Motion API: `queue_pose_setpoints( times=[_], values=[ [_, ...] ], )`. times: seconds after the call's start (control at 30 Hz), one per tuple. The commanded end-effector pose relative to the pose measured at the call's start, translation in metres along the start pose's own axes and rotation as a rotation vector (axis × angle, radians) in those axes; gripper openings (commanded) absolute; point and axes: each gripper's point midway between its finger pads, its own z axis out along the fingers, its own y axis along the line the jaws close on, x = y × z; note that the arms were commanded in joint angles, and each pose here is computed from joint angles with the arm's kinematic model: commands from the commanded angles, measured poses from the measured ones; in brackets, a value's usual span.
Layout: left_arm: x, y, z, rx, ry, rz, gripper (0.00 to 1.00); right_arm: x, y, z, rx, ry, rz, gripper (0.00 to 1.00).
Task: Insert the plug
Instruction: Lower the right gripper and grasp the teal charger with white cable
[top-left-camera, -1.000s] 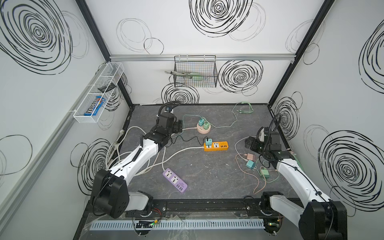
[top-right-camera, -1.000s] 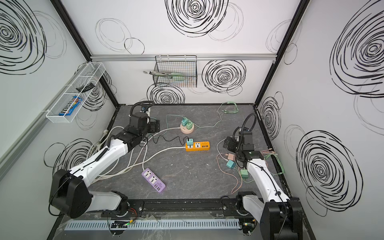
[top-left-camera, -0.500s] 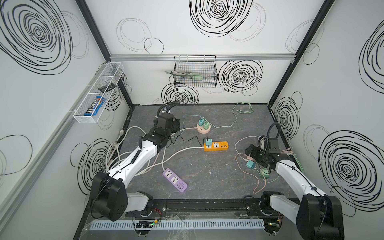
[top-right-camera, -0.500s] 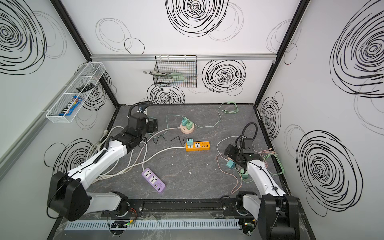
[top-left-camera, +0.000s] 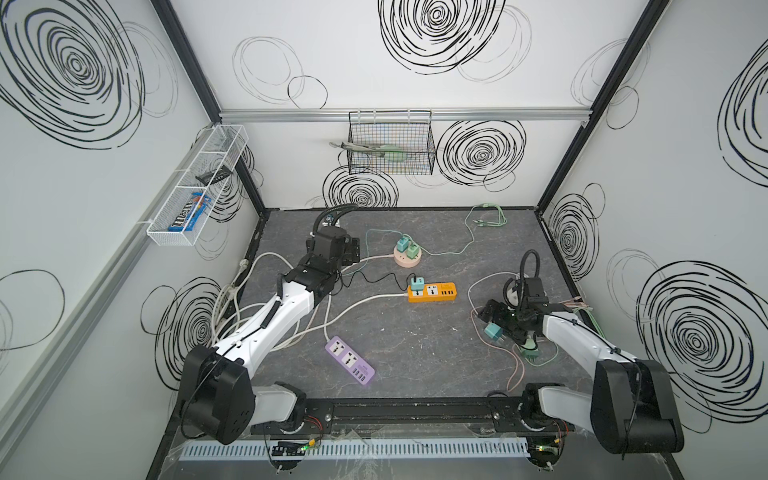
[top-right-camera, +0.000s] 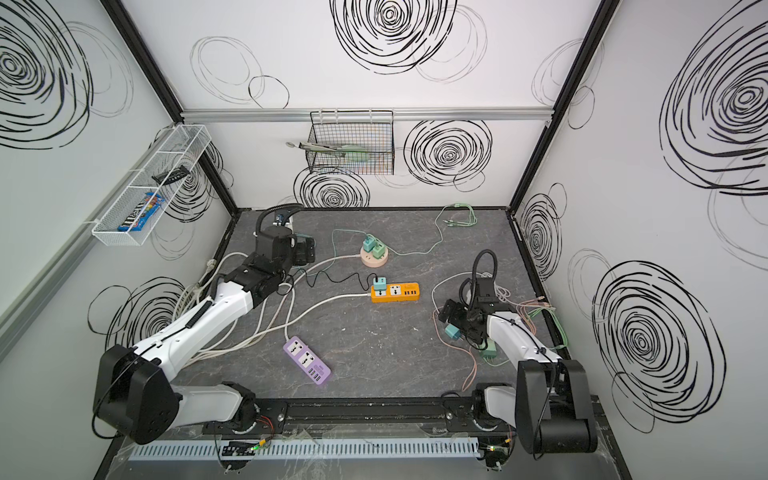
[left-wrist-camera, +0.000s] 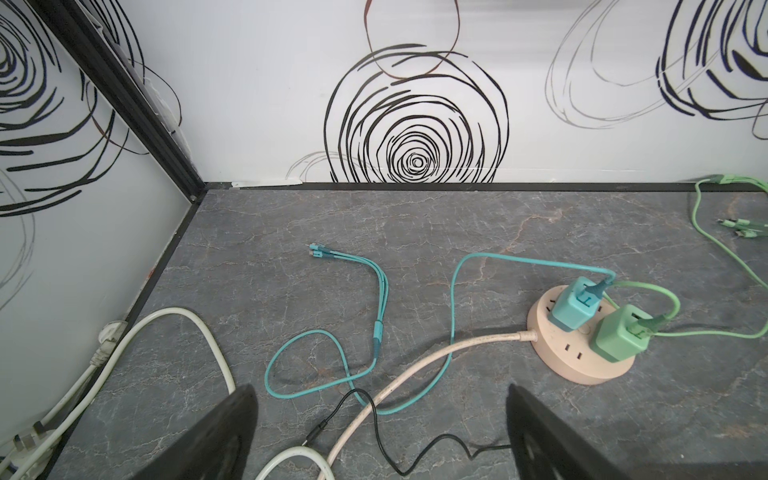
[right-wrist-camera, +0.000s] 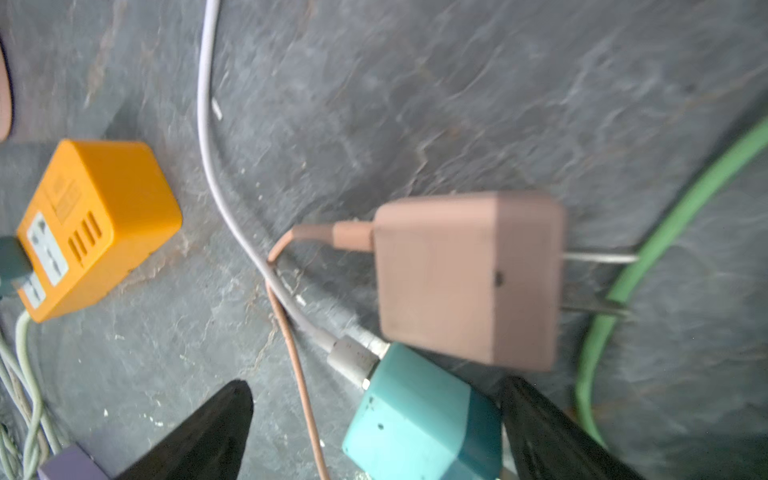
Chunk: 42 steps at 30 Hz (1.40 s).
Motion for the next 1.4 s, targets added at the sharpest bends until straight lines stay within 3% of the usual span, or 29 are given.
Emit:
queue_pose_setpoints(
  times=[0.0, 0.2, 0.33, 0.47, 0.77, 1.37],
  values=[
    [-0.015, -0.002, -0.007, 0.022, -0.053, -0.043, 0.96, 0.025, 0.014, -0.003, -0.006, 0.079, -0.079, 0.97],
    [-0.013, -0.005, -0.006, 0.04, -0.044, -0.05, 0.96, 0.045, 0.033, 0.003, -0.004, 0.136, -0.182, 0.99],
    [-0.011, -0.006, -0.005, 0.043, -0.039, -0.048, 0.96, 0.036, 0.023, 0.002, 0.106, 0.079, -0.212, 0.88],
    [-0.011, -0.007, -0.004, 0.046, -0.035, -0.044, 0.96, 0.021, 0.014, -0.007, 0.21, -0.003, -0.199, 0.84],
    [-0.007, -0.009, 0.0, 0.051, -0.02, -0.041, 0.96, 0.028, 0.019, -0.003, 0.202, 0.011, -0.234, 0.6],
    [-0.005, -0.008, 0.001, 0.043, -0.005, -0.036, 0.96, 0.038, 0.008, 0.018, 0.25, 0.038, -0.265, 0.55]
  ],
)
